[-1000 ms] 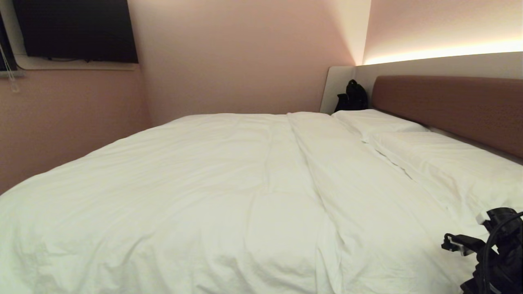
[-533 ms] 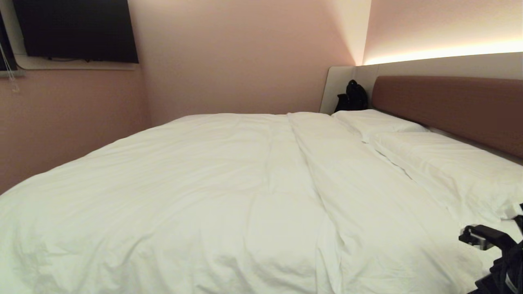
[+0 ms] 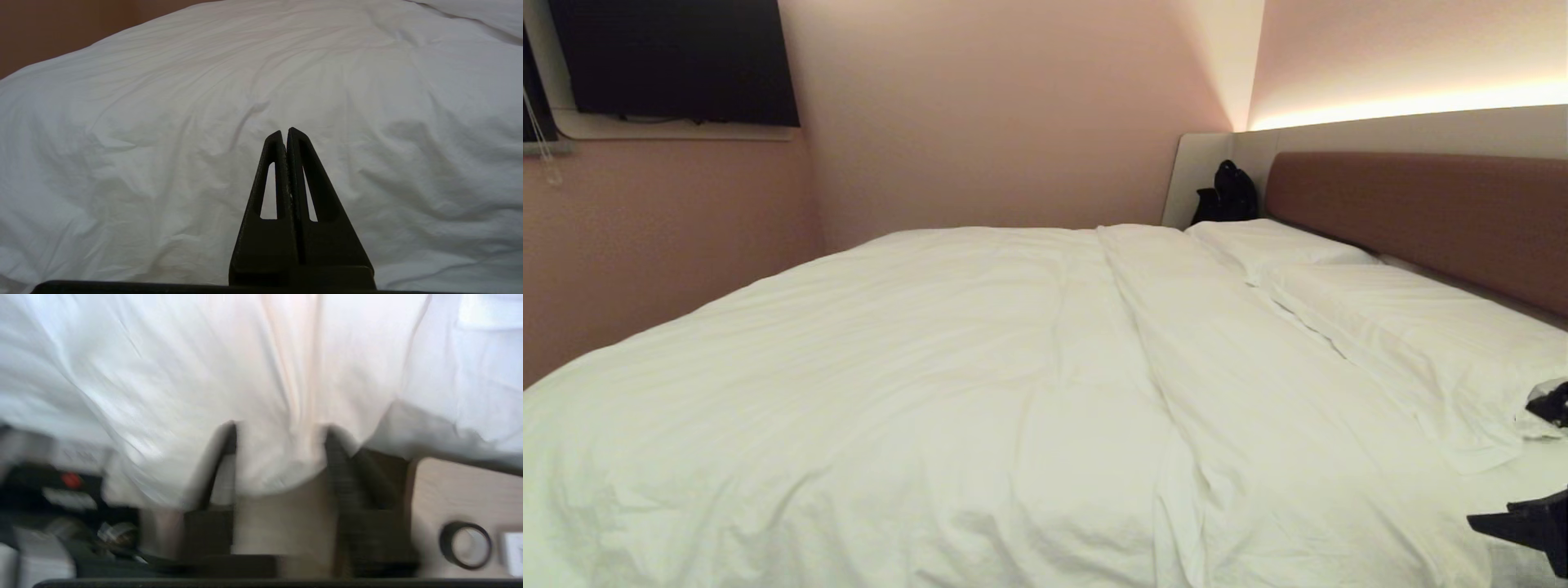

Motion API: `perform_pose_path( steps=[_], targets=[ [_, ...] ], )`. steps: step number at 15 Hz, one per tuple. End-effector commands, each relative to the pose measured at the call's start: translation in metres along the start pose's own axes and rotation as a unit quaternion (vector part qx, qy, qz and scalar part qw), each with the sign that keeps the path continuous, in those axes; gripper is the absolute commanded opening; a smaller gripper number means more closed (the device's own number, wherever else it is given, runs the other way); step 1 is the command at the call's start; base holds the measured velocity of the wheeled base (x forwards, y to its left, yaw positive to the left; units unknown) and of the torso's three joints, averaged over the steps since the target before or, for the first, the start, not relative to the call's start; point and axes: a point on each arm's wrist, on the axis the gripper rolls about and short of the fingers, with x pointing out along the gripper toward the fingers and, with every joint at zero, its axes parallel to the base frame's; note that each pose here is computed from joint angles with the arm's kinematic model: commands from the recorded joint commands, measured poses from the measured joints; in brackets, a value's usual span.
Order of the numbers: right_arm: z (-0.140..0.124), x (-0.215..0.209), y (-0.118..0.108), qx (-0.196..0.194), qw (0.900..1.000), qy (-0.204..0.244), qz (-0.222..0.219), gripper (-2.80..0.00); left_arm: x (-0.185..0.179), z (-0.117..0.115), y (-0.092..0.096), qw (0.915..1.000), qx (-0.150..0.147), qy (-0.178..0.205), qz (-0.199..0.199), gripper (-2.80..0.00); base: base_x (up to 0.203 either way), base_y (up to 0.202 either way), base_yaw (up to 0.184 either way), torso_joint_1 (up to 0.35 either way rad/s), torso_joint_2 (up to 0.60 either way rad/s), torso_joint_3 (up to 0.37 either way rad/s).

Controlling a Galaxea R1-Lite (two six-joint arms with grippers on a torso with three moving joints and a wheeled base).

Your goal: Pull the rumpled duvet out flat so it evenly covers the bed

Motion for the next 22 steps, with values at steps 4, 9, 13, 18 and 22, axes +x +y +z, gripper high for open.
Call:
perform_pose_path(
  steps=[4, 9, 13, 18, 22],
  targets=[
    [-0.001, -0.028, 0.009, 0.095, 0.994, -0.052, 0.014, -2.80, 0.000, 0.000, 0.000, 1.0000, 0.000, 0.000, 0.000, -2.80, 0.000, 0.000, 0.000, 0.000, 0.00, 0.000],
    [-0.008, -0.057, 0.022, 0.106, 0.985, -0.123, 0.055, -2.80, 0.000, 0.000, 0.000, 1.0000, 0.000, 0.000, 0.000, -2.80, 0.000, 0.000, 0.000, 0.000, 0.00, 0.000],
    [-0.031, -0.093, 0.043, 0.093, 0.972, -0.194, 0.092, -2.80, 0.000, 0.000, 0.000, 1.0000, 0.000, 0.000, 0.000, -2.80, 0.000, 0.000, 0.000, 0.000, 0.00, 0.000],
    [-0.081, -0.126, 0.072, 0.043, 0.956, -0.270, 0.110, -2.80, 0.000, 0.000, 0.000, 1.0000, 0.000, 0.000, 0.000, -2.80, 0.000, 0.000, 0.000, 0.000, 0.00, 0.000],
    [-0.104, -0.147, 0.083, 0.028, 0.938, -0.333, 0.095, -2.80, 0.000, 0.000, 0.000, 1.0000, 0.000, 0.000, 0.000, -2.80, 0.000, 0.000, 0.000, 0.000, 0.00, 0.000]
  ],
)
